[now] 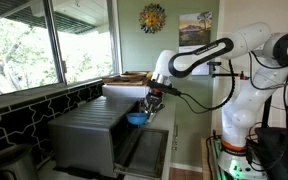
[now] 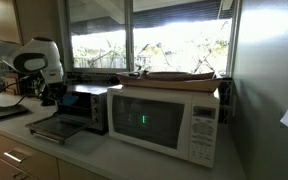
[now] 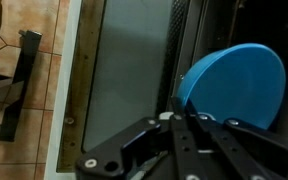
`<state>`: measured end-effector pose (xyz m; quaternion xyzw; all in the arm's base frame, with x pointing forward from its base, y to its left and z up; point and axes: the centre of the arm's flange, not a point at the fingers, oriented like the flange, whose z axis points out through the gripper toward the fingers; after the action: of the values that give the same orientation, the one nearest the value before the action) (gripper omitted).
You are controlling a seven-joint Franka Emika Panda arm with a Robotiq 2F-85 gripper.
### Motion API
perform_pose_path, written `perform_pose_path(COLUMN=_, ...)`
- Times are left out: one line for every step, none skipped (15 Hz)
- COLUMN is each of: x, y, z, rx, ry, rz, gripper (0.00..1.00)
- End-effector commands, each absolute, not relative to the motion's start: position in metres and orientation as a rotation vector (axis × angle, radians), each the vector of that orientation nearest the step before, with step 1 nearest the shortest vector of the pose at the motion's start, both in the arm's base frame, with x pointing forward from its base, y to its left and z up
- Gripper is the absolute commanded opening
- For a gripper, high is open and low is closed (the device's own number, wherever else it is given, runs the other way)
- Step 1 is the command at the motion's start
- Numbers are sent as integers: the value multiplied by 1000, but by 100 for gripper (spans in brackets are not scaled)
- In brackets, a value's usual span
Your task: Open the oven door then put the blue bowl in it then close it
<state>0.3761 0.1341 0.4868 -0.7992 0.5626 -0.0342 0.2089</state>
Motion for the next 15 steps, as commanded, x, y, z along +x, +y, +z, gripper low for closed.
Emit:
perform_pose_path(x=387, y=141, z=464, rx=-2242, ry=1622, rz=-124, gripper=1)
perform_pose_path(x=389, y=141, z=462, rx=-2240, ry=1632, rz=-128, gripper=1)
perform_pose_path(x=392, y=141, z=460, rx=-2231, ry=1645, rz=-136, gripper=1)
perform_pose_path(x=395, y=141, z=459, rx=-2219, ry=1653, rz=-163, gripper=1)
perform_pose_path(x=398, y=141, z=459, rx=-2212, ry=1655, rz=-185, gripper=1)
perform_pose_path(x=400, y=142, z=457, rx=-2216, ry=1648, rz=-204, gripper=1)
perform_pose_path(x=402, y=142, z=455, rx=-2219, ry=1646, rz=-230, gripper=1)
perform_pose_path(x=405, y=144, z=452, rx=-2220, ry=1637, rz=-248, gripper=1)
perform_pose_path(x=407, y=145, z=451, rx=-2221, ry=1632, rz=-267, gripper=1)
perform_pose_path(x=410, y=146, z=450, rx=-2216, ry=1622, rz=-288, gripper=1)
perform_pose_path(x=413, y=148, z=449, rx=-2214, ry=1616, rz=-302, gripper=1)
perform_pose_path(x=416, y=150, z=449, rx=-2208, ry=1606, rz=-323, gripper=1)
perform_pose_path(x=418, y=151, z=449, rx=-2203, ry=1598, rz=-346, gripper=1)
perform_pose_path(x=420, y=152, z=449, rx=-2198, ry=1590, rz=-359, gripper=1)
perform_pose_path(x=422, y=152, z=449, rx=-2194, ry=1585, rz=-376, gripper=1)
